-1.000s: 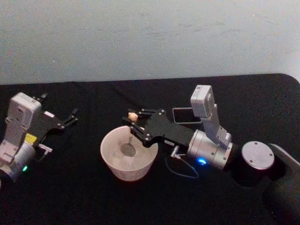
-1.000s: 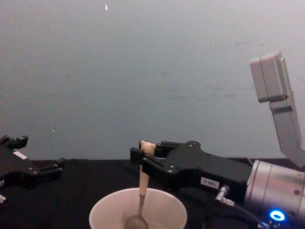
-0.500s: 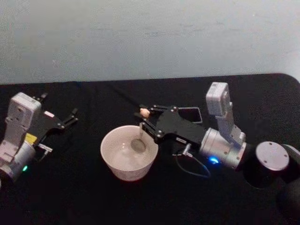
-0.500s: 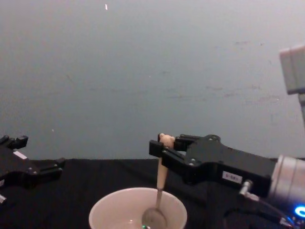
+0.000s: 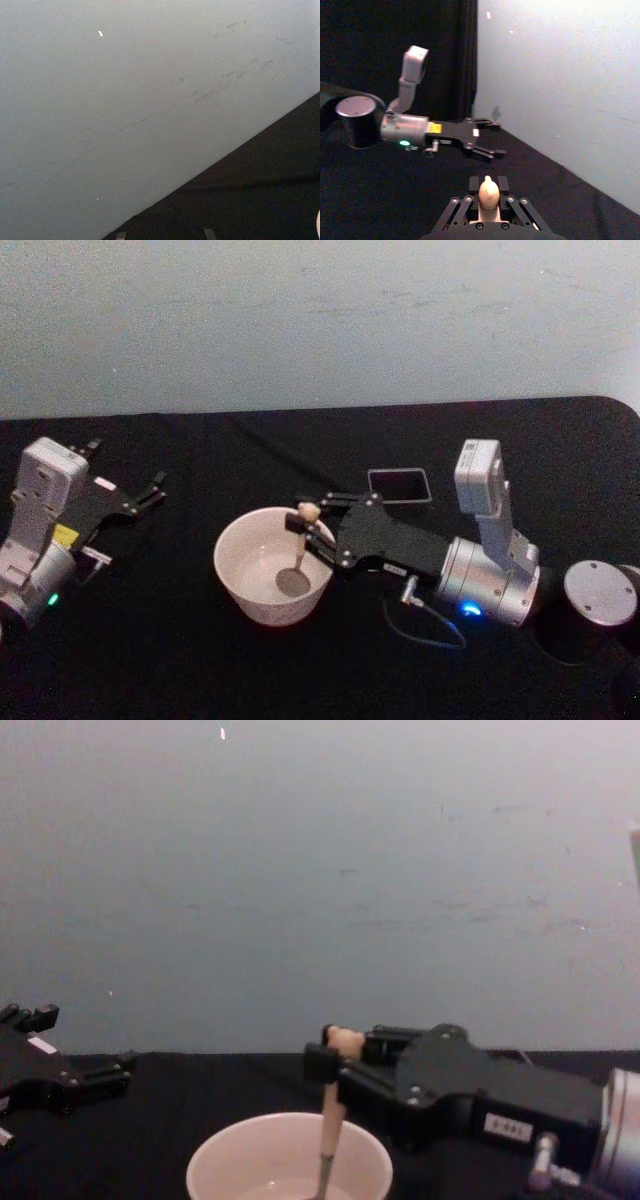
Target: Pick up the stirring spoon with one hand, stir inside the cup, then place it back in its original position.
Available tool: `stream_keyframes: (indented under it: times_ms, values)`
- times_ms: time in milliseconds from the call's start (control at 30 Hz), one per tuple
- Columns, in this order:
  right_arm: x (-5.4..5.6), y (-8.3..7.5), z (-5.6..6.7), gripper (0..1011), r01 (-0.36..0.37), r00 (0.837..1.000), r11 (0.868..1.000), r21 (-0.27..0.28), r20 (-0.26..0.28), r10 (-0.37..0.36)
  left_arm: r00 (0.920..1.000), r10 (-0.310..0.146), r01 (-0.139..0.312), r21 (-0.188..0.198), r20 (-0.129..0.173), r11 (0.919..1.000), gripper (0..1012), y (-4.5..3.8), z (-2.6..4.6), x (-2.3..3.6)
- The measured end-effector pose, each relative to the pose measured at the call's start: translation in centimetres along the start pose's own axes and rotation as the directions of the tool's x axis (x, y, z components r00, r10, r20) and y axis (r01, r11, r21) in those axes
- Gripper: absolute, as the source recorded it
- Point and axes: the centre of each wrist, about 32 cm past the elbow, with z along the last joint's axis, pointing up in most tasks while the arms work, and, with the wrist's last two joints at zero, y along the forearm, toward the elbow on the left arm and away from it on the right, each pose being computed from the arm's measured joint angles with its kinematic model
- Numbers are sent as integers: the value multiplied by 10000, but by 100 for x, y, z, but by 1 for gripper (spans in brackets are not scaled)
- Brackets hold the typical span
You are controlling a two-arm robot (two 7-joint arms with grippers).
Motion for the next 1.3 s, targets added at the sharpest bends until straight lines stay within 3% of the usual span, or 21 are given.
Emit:
stream_keyframes:
  times_ms: [333,667,1300]
  values:
    - [-65,176,-34,207,-654,9979,9979,-13,43,654,10000,1,-1,-1,0,10000,1001,0,0,0]
    - [31,380,-36,207,-202,9995,9997,166,245,198,10000,1,-1,0,0,10000,1001,0,0,0]
    - [156,308,-32,207,707,9973,9974,145,195,-710,10000,0,0,0,0,10000,1001,0,0,0]
